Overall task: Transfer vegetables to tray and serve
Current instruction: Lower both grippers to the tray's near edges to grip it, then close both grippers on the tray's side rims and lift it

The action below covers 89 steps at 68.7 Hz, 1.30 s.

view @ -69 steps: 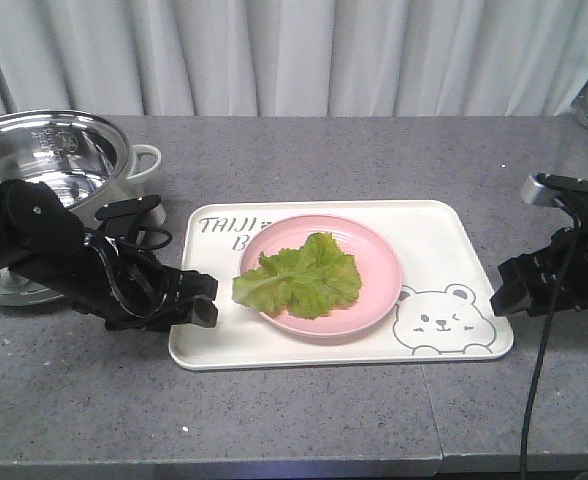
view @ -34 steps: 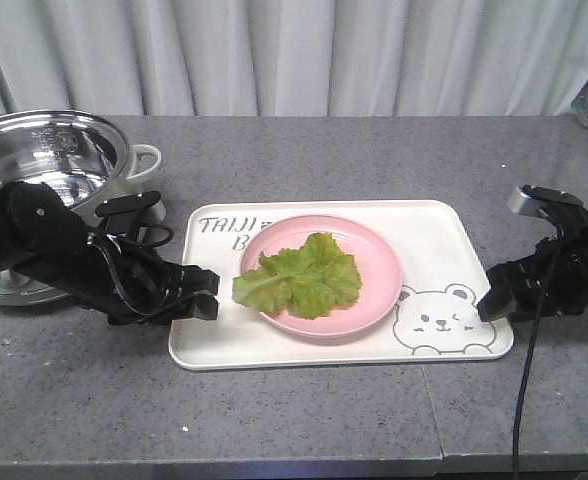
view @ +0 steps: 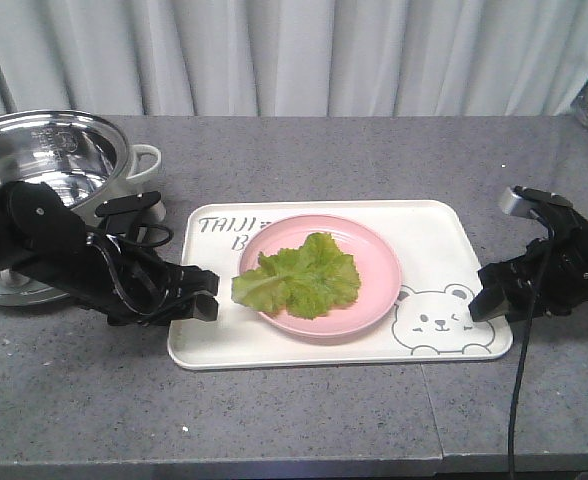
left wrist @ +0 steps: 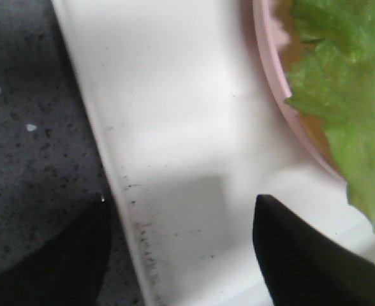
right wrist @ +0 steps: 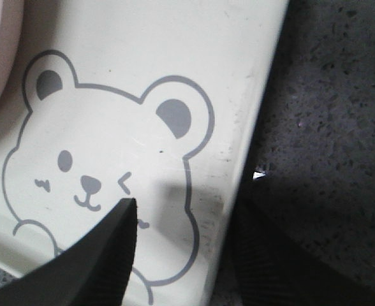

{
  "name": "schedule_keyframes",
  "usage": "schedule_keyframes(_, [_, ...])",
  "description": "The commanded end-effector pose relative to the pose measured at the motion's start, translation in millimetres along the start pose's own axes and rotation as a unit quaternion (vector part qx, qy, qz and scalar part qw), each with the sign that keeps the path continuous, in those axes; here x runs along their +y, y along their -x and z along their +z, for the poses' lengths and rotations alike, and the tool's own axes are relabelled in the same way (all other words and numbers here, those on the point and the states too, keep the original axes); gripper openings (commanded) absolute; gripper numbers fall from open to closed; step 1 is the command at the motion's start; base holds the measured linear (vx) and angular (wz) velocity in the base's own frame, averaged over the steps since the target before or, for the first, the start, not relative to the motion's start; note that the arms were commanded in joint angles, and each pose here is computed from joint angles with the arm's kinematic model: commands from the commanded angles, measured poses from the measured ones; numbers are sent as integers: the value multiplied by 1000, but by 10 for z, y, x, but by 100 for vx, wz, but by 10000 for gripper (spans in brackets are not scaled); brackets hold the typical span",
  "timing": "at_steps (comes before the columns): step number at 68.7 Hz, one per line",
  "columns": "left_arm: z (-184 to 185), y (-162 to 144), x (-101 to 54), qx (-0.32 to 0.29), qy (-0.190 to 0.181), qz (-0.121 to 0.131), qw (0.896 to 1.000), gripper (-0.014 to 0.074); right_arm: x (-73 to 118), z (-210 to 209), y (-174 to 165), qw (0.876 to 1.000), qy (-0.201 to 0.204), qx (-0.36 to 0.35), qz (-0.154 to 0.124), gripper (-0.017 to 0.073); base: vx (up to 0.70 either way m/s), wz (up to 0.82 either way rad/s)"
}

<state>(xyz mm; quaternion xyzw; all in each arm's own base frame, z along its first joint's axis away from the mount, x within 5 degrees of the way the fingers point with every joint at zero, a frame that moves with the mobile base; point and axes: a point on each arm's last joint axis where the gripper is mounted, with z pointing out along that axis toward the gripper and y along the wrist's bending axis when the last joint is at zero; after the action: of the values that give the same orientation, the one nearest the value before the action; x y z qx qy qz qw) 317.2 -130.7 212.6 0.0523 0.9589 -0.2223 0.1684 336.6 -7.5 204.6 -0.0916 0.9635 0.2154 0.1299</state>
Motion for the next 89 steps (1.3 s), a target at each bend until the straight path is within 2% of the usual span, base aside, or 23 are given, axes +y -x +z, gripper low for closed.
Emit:
schedule_keyframes(1, [-147, 57, -102, -23, -17, 1, 1000, 460, 56, -117, 53, 1000, 2, -19, -4, 334, 0, 0])
schedule_keyframes(11, [-147, 57, -102, -23, -17, 1, 1000, 456, 59, -118, 49, 1000, 4, -17, -3, 279, 0, 0])
schedule_keyframes(21, [-147, 58, -102, -24, -17, 1, 1000, 403, 59, -118, 49, 1000, 4, -17, -2, 183, 0, 0])
schedule_keyframes(46, [-147, 58, -101, -24, -16, 1, 1000, 119, 64, -118, 42, 1000, 7, -13, -2, -13, 0, 0])
schedule_keyframes(57, [-147, 56, -102, -23, -16, 1, 1000, -9, 90, -138, 35, 1000, 14, -12, 2, -8, 0, 0])
schedule_keyframes(65, [-158, 56, -102, -24, -16, 2, 1000, -8, 120, -177, 25, 1000, 18, -11, 15, -5, 0, 0])
schedule_keyframes(76, [-238, 53, -134, -29, -20, 7, 999, -7, 208, -309, 2, 999, 20, -19, 16, -5, 0, 0])
schedule_keyframes(89, [-529, 25, -220, -55, -19, 38, 998, -7, 371, -569, -43, 998, 14, -54, 5, -4, 0, 0])
